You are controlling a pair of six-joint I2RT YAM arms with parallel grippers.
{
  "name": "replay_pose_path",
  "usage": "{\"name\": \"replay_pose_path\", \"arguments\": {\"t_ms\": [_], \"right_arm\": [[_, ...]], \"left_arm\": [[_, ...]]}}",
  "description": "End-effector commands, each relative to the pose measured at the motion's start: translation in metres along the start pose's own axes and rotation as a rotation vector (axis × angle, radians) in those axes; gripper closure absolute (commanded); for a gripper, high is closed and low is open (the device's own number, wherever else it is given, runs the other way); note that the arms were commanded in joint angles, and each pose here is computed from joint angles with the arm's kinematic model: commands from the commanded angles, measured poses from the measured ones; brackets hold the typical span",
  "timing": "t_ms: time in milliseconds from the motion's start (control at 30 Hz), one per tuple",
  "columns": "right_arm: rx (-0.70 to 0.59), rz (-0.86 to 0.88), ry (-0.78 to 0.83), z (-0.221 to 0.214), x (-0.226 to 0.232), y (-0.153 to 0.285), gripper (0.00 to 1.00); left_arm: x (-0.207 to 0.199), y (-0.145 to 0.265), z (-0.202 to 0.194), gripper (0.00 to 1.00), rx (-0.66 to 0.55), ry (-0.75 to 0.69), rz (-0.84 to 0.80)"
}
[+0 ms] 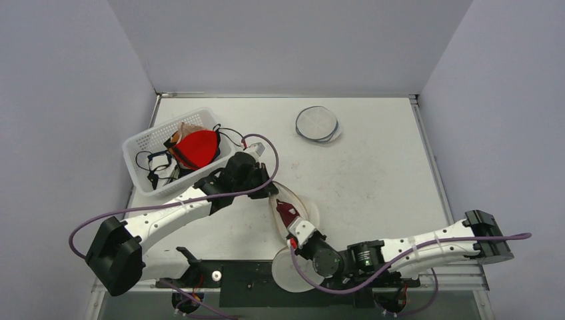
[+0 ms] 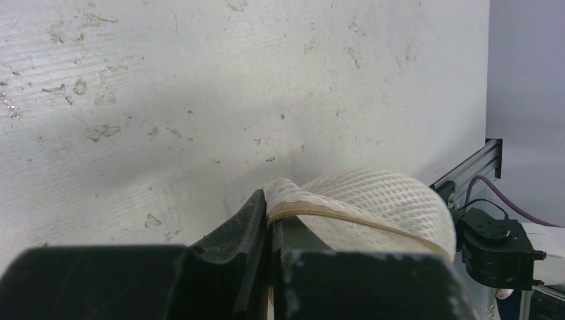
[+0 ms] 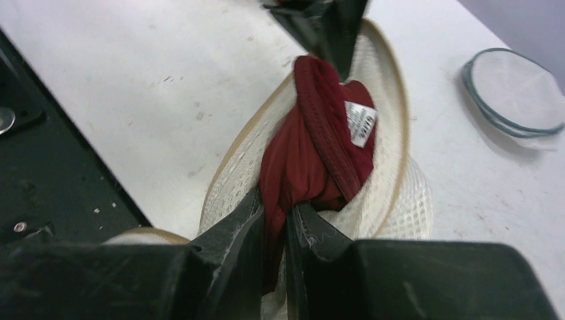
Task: Unzip the laundry bag and remove the bra
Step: Pick up the bra from the laundry bag.
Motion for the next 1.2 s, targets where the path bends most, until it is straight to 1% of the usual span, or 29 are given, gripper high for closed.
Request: {"name": "replay_pose_path", "arguments": {"t_ms": [0, 100, 200, 267, 333, 433, 533, 700, 833, 933, 1033, 1067, 1167], "right_arm": [[-0.174, -0.069, -0.192, 0.039, -0.017, 0.018, 0.95], [-0.195, -0.156, -0.303, 0.044, -0.038, 0.014, 0.95], [-0.164, -0.247, -0.423, 0.037, -0.064, -0.002, 0.95], [-0.143, -0.271, -0.529, 0.030, -0.076, -0.012, 0.95], [-0.113, -0.223, -0.635, 0.025, -0.079, -0.023, 0.95], [-0.133, -0.139, -0.800, 0.032, -0.082, -0.033, 0.95], [-0.150, -0.034, -0.907, 0.045, -0.082, -0.036, 0.95], [-0.178, 0.095, -1.028, 0.067, -0.088, -0.032, 0.95], [-0.206, 0.135, -1.091, 0.075, -0.098, -0.025, 0.95], [-0.210, 0.157, -1.093, 0.074, -0.100, -0.021, 0.95], [-0.170, 0.153, -1.059, 0.061, -0.100, -0.024, 0.95], [-0.157, 0.148, -1.052, 0.053, -0.100, -0.024, 0.95], [-0.126, 0.146, -1.032, 0.037, -0.099, -0.026, 0.95]], "left_arm": [[0.012, -0.006, 0.040, 1.00, -0.239, 0.015, 0.031], [0.010, -0.004, 0.036, 1.00, -0.294, 0.029, -0.016], [0.011, 0.000, 0.028, 1.00, -0.352, 0.037, -0.050], [0.012, 0.001, 0.019, 1.00, -0.379, 0.038, -0.058], [0.014, 0.000, 0.003, 1.00, -0.394, 0.029, -0.059], [0.011, -0.002, -0.012, 1.00, -0.425, 0.019, -0.070], [0.010, -0.007, -0.022, 1.00, -0.408, 0.002, -0.053], [0.019, -0.016, -0.034, 1.00, -0.373, -0.004, 0.001], [0.024, -0.017, -0.038, 1.00, -0.369, 0.009, 0.022], [0.026, -0.016, -0.042, 1.00, -0.359, 0.011, 0.034], [0.029, -0.012, -0.045, 1.00, -0.346, 0.023, 0.048], [0.028, -0.009, -0.044, 0.96, -0.346, 0.029, 0.042], [0.021, 0.003, -0.038, 0.67, -0.360, 0.041, 0.007]]}}
Point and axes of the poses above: each gripper's point midway between its finger pads, its own y axis back along the fingers, its own x axis along the line the jaws close on, z = x × y, the point moved 4 cm from there along y, back along the fingers, and after that the axes turned 15 degrees about -y, right-handed, at the moved point
